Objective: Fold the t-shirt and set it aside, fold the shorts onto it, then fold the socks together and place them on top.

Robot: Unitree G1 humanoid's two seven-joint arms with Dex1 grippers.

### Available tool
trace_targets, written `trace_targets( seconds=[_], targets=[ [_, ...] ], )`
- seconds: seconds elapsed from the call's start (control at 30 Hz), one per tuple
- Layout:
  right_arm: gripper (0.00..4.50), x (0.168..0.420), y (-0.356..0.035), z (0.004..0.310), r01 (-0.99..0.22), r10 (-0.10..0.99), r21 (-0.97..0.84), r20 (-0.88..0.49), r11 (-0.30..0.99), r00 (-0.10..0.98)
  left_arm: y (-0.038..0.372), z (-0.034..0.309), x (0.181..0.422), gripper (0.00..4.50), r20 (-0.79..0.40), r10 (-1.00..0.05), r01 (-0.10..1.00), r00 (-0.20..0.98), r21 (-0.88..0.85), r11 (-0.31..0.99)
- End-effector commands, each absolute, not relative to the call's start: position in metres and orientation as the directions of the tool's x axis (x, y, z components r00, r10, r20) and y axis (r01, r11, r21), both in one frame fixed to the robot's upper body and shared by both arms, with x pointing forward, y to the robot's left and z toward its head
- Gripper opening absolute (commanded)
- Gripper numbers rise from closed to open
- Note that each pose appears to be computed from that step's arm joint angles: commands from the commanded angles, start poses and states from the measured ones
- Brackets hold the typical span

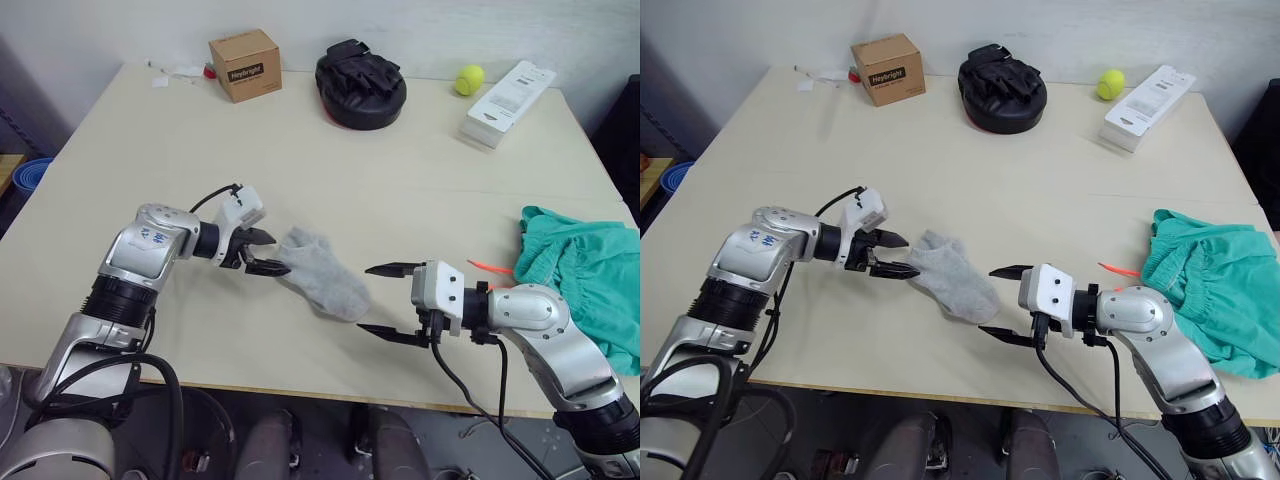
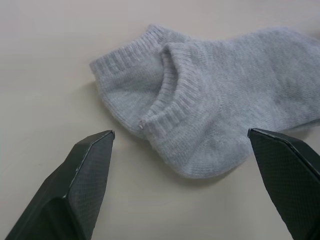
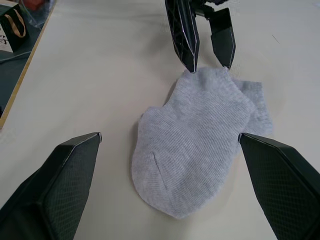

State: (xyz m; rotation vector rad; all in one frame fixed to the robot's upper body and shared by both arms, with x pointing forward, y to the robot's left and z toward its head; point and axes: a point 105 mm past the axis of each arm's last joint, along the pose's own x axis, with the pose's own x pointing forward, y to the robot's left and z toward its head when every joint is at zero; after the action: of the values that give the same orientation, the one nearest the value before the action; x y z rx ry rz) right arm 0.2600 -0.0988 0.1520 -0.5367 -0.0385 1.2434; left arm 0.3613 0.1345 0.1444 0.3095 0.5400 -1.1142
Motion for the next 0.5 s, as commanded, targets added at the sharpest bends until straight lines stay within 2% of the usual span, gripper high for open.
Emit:
trace_targets(
  seconds=[0.03, 0.07, 0.2, 0.5],
  targets=[
    [4.50, 0.257, -0.097, 0.167, -0.867, 0.914, -0.446, -0.214, 0.222, 0.344, 0.129, 0.156, 0.366, 4.49, -0.537, -0.773, 0.917, 0.336, 0.000, 0.398],
    [4.50, 0.257, -0.098, 0.167, -0.867, 0.914, -0.444, -0.214, 0.224, 0.345, 0.127, 0.155, 0.368, 4.49, -0.532, -0.777, 0.917, 0.337, -0.004, 0.400],
    [4.50, 0.257, -0.100, 0.168, -0.866, 0.911, -0.443, -0.214, 0.232, 0.353, 0.123, 0.152, 0.376, 3.62, -0.523, -0.777, 0.910, 0.349, -0.007, 0.414],
    [4.50, 0.255, -0.103, 0.166, -0.862, 0.903, -0.445, -0.221, 0.243, 0.369, 0.118, 0.154, 0.371, 0.56, -0.514, -0.804, 0.928, 0.299, -0.041, 0.371]
  ],
)
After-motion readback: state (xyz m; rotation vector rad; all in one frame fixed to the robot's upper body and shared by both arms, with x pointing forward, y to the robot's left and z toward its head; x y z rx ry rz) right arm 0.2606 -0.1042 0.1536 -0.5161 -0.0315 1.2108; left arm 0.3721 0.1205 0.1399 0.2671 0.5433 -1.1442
